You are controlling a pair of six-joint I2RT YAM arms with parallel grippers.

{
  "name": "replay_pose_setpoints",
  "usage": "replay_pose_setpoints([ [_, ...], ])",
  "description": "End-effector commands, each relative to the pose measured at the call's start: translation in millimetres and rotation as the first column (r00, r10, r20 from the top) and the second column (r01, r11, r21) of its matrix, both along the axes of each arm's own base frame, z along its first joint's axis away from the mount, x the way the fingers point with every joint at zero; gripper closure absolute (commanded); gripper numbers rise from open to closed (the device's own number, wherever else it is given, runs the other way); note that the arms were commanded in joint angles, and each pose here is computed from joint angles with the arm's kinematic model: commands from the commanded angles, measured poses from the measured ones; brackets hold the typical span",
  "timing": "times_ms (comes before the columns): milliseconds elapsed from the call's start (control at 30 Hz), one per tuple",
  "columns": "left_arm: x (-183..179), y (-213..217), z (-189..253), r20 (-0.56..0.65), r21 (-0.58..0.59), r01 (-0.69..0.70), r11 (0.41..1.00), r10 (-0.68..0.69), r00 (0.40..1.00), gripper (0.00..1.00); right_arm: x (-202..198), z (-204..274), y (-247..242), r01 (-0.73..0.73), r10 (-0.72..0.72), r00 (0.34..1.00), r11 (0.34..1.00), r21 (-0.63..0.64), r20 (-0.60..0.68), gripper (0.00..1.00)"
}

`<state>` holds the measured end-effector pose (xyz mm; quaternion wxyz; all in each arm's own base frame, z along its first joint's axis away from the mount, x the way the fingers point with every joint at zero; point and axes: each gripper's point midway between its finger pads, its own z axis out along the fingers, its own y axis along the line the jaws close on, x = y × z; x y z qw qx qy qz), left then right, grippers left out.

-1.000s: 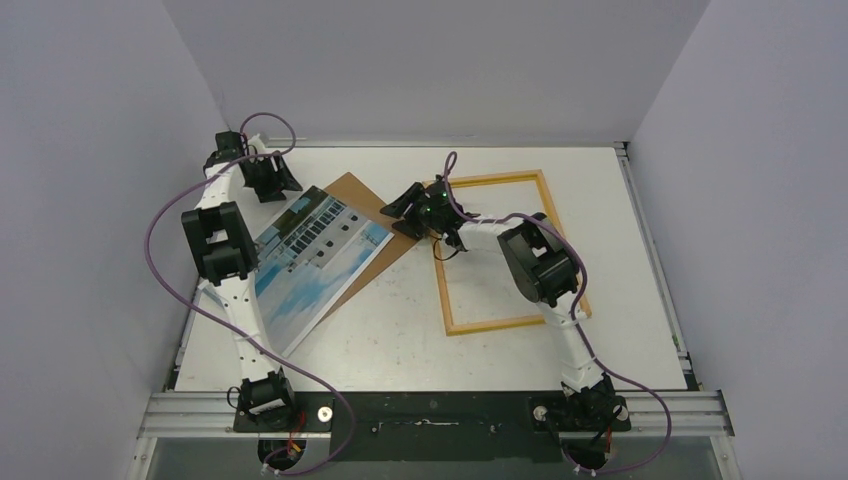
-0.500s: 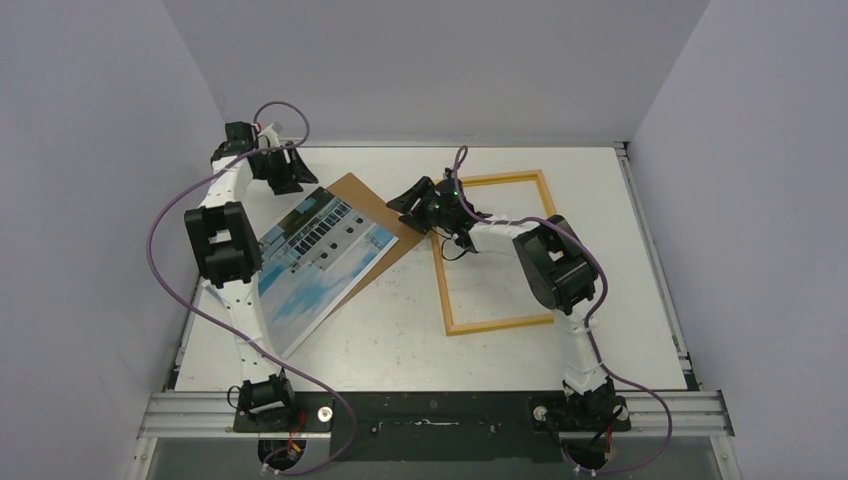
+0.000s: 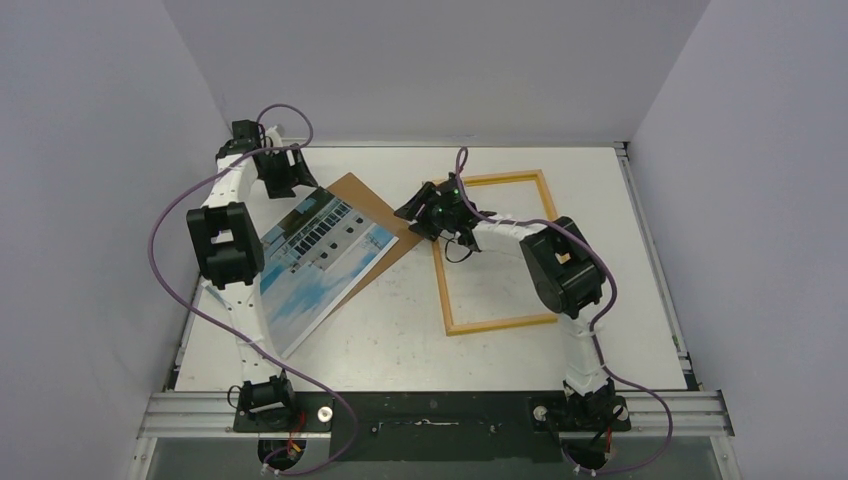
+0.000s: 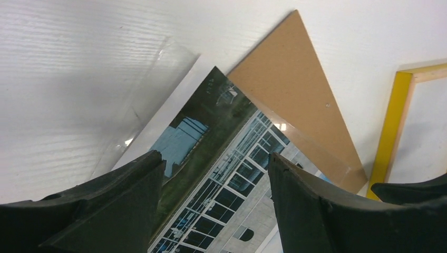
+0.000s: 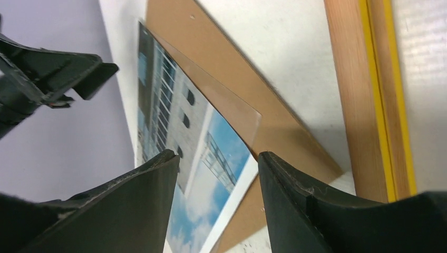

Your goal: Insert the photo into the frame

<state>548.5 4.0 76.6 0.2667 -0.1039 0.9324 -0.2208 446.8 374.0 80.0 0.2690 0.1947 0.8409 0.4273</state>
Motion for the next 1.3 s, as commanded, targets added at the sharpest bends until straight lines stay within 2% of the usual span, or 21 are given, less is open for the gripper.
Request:
replay_pose_setpoints([
  [0,-0.9,16.6,1.0,-0.002,0.081,-0.027,0.996,0.028,1.000,0.30,-7.9,6.0,2.8,-0.019,0.019,1.000,0.998,-0.062,-0.004,0.42],
  [333,27.4,34.2,-7.4,0.071,0.158,-0.057,0.986,0.046,0.996,0.21,-3.1,-9.2,18.1,-0.043,0.040,0.999,0.996,-0.079,-0.032,0.43],
  [700,40.4,32.4,-34.1,0.056,0.116,-0.046,0.992,0.040,0.998,0.22,-3.0,-35.1,19.7,-0.018,0.006,0.994,0.993,-0.114,-0.110,0.43],
  [767,36.7,33.7,-44.9,0.013,0.084,-0.037,0.996,0.036,0.999,0.25,-5.2,-40.8,20.1,-0.017,0.002,0.992,0.993,-0.113,-0.129,0.42],
  [900,32.8,22.8,-47.1,-0.026,-0.081,0.015,0.997,-0.017,1.000,0.36,-9.8,-48.0,21.4,-0.022,0.006,0.988,0.994,-0.106,-0.155,0.43],
  [1000,30.2,16.0,-45.8,-0.032,-0.171,0.029,0.985,-0.035,0.999,0.39,-12.4,-52.2,21.7,-0.028,0.011,0.986,0.994,-0.104,-0.165,0.43],
  [1267,17.9,12.3,-68.4,-0.124,-0.282,-0.015,0.959,-0.021,0.992,0.39,-22.3,-67.2,27.9,-0.062,0.044,0.975,0.995,-0.075,-0.219,0.43],
])
